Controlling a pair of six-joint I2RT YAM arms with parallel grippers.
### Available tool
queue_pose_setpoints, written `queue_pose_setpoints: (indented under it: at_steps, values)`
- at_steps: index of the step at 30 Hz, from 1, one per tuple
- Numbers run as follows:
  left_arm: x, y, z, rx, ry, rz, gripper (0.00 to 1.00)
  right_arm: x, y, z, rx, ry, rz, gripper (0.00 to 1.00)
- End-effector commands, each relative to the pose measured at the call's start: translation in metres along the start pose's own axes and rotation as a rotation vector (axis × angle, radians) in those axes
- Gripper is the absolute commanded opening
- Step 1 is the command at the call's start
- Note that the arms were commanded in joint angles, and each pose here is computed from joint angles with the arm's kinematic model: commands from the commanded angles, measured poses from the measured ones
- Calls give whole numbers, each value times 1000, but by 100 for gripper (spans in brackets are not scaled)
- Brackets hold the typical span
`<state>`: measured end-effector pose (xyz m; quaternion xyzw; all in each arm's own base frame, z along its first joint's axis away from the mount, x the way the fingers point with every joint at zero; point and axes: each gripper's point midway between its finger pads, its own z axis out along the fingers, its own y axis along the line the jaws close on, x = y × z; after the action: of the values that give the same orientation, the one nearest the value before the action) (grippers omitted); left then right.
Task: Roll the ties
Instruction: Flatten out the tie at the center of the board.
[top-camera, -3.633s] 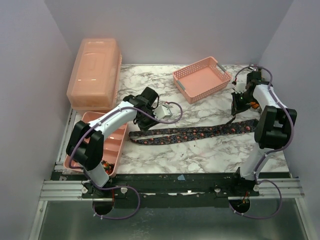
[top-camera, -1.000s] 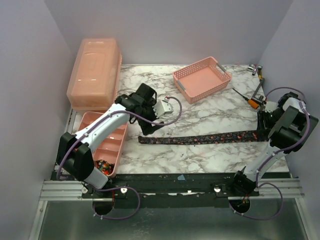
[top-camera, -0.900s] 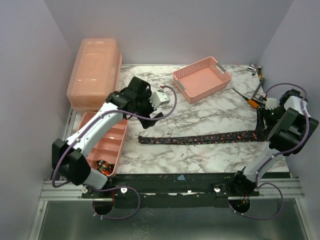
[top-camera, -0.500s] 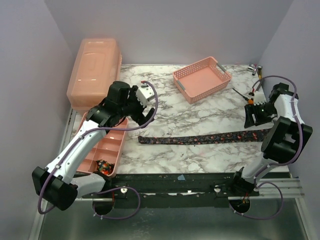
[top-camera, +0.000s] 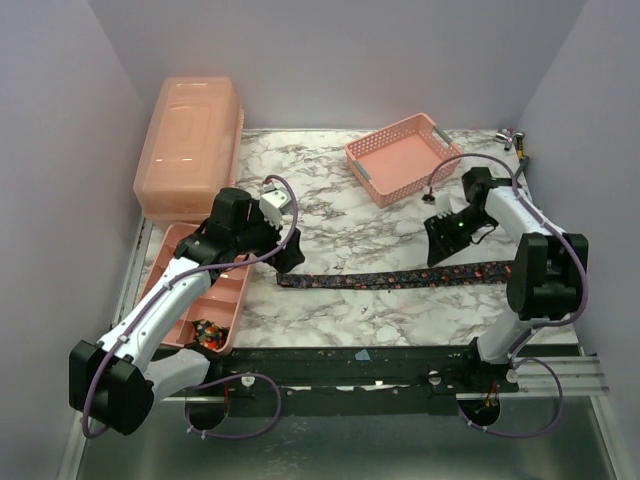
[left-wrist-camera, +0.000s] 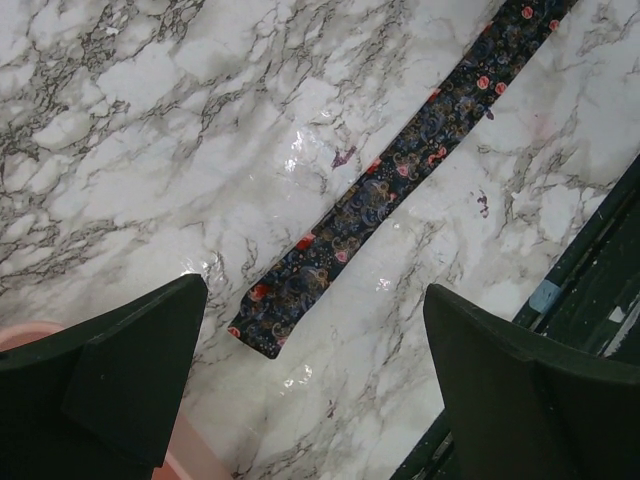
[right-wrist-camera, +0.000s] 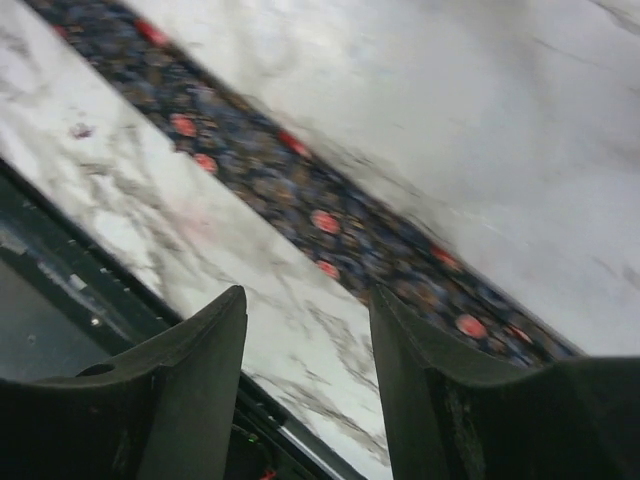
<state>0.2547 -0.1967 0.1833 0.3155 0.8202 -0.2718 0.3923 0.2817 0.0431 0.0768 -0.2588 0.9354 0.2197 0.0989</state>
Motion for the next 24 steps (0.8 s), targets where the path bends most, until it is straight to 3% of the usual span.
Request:
queue_pose_setpoints:
  at_steps: [1, 5, 11, 20, 24]
  values:
    - [-6, -15, -9, 80, -37, -62, 99, -10, 64, 24, -206, 17, -41, 53]
    - [4, -15, -12, 76, -6, -58, 98, -20, 91, 55, -264, 46, -58, 48]
    - [22, -9, -18, 45, 61, -6, 98, -18, 81, 84, -267, 106, -9, 38]
    - [29, -9, -18, 57, 68, -34, 99, -4, 79, 72, -222, 148, -38, 35]
    - [30, -8, -15, 62, 66, -37, 98, 10, 58, 76, -135, 194, -29, 35]
